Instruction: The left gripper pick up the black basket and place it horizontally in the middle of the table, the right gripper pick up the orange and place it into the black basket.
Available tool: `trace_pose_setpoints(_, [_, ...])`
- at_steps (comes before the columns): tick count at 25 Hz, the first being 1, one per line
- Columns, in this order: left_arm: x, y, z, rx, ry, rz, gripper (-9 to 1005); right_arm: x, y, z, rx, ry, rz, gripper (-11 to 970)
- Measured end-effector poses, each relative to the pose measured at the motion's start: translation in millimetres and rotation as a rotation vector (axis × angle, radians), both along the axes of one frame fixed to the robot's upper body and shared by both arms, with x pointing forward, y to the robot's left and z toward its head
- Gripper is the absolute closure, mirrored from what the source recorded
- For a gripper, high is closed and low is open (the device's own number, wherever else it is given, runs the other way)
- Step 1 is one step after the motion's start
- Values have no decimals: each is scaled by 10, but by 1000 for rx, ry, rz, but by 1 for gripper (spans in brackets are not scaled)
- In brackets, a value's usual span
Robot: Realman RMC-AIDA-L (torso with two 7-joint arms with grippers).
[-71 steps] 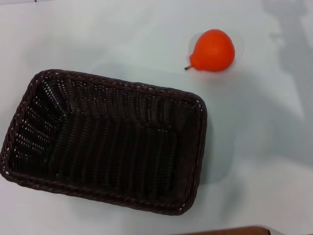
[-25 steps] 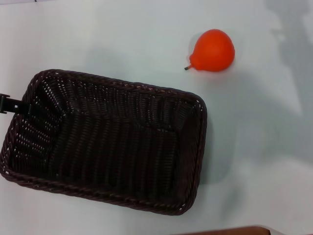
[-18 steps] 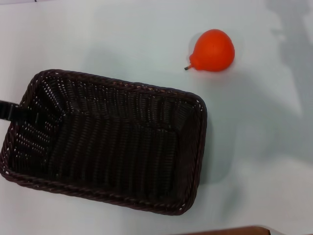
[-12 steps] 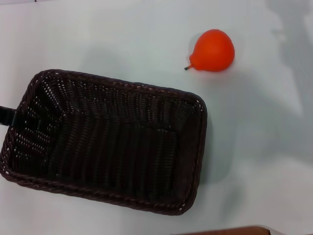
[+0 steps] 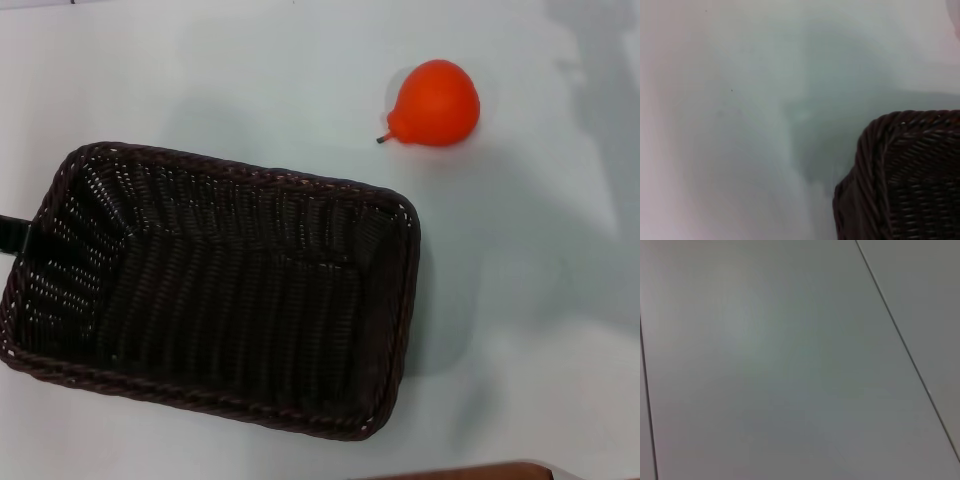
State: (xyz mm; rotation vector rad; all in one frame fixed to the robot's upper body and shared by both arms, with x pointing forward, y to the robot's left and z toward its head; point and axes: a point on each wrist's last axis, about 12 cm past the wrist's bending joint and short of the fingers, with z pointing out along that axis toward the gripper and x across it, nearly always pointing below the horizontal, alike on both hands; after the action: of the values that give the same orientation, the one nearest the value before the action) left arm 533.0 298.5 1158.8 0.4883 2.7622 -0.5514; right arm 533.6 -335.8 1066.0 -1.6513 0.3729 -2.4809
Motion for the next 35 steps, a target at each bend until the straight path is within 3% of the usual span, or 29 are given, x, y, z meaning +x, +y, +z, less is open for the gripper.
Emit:
trace_pose_setpoints(3, [-1, -2, 9, -2, -3, 0, 518, 0, 0, 0, 0, 0, 0, 201])
trace_pose_setpoints(11, [-41, 74, 42, -86, -33, 28, 823, 5, -3, -14, 4, 12, -2, 201])
trace_pose_setpoints(17, [-106, 198, 146, -253, -76, 46, 816, 4, -13, -15, 11, 12, -7, 201])
trace_pose_setpoints(21, [-136, 265, 133, -350, -85, 94, 812, 1, -16, 2, 23, -3, -1, 200])
trace_pose_setpoints(22, [-120, 284, 80, -420, -76, 133, 811, 2, -18, 5, 25, -5, -1, 200])
trace_pose_setpoints(27, [-64, 290, -32, -482, -58, 201, 805, 9, -29, 13, 30, -8, -3, 200])
trace_pose_setpoints(35, [55, 267, -223, -492, -79, 375, 797, 38, -30, 30, 38, -11, 3, 200])
